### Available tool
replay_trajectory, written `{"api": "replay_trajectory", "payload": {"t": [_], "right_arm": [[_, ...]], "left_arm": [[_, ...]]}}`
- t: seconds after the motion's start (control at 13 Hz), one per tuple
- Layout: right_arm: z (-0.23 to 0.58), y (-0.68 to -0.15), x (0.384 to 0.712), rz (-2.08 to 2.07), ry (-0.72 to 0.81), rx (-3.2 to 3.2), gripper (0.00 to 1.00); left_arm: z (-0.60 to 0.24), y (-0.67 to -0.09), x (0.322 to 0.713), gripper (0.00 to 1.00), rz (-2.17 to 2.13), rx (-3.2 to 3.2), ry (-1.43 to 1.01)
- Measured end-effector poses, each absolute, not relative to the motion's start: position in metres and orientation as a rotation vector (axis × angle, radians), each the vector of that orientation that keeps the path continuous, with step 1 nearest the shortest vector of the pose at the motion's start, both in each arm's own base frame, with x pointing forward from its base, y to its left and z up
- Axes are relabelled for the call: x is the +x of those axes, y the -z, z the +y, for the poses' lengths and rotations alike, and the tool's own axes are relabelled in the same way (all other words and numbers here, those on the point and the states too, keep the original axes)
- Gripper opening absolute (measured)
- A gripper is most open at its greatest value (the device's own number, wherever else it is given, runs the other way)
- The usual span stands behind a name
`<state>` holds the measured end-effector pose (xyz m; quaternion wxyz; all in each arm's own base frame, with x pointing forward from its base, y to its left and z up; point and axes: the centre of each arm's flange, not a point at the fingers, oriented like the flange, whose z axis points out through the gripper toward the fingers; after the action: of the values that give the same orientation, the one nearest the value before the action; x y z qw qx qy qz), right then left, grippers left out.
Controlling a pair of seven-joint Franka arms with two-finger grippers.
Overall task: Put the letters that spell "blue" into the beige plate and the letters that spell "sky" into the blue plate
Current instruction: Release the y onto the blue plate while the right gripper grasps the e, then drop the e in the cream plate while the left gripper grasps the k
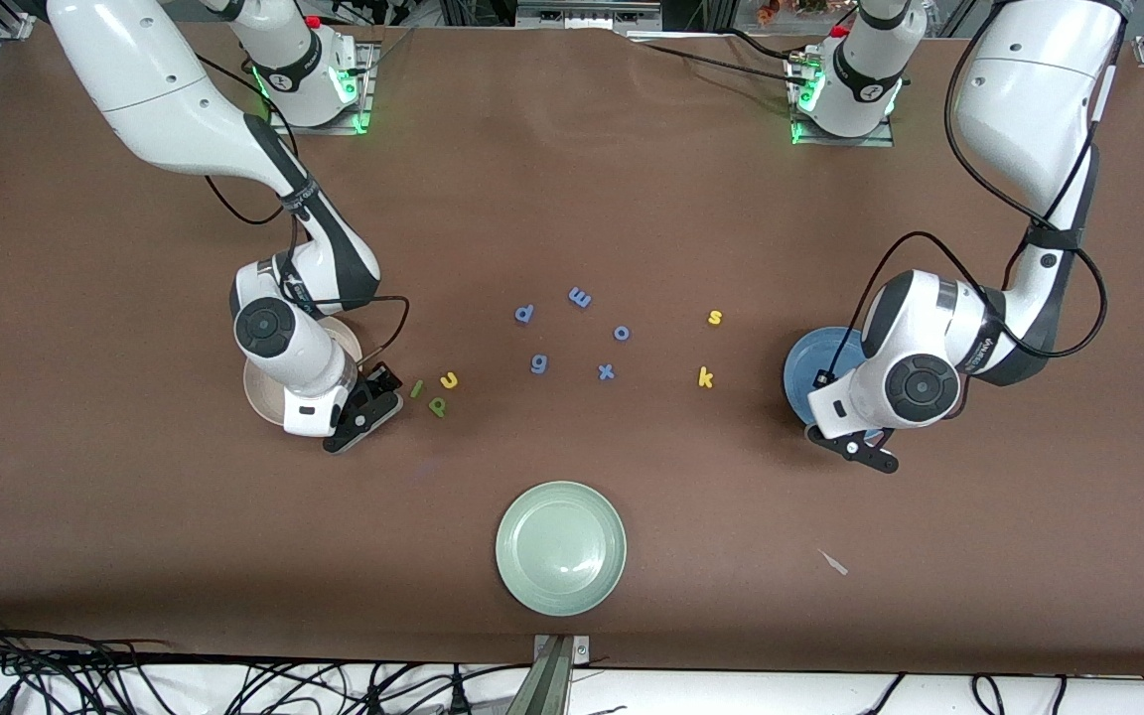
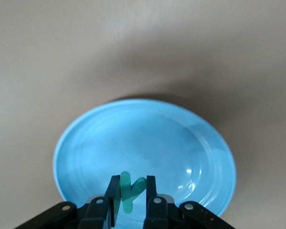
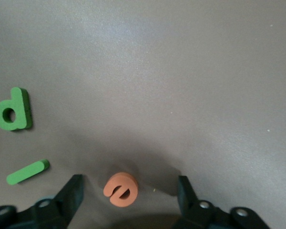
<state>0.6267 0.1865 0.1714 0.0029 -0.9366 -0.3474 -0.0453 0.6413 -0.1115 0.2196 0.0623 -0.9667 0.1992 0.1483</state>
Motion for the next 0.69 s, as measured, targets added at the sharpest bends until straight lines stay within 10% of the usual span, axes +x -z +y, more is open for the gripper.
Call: {"api": "replay_trajectory", "payload": {"t": [0.15, 0.69], "right_arm": [[0.186, -0.171, 0.626, -1.090, 0.144, -2.936, 0.77], [0.182, -0.176, 0.617, -1.089, 0.156, -2.938, 0.53]], "left_arm": [[-0.114, -0.205, 0.635, 0.31, 0.614, -2.920, -0.475], [-0.154, -0.247, 0.643, 0.99, 0.602, -2.975, -0.356]]}}
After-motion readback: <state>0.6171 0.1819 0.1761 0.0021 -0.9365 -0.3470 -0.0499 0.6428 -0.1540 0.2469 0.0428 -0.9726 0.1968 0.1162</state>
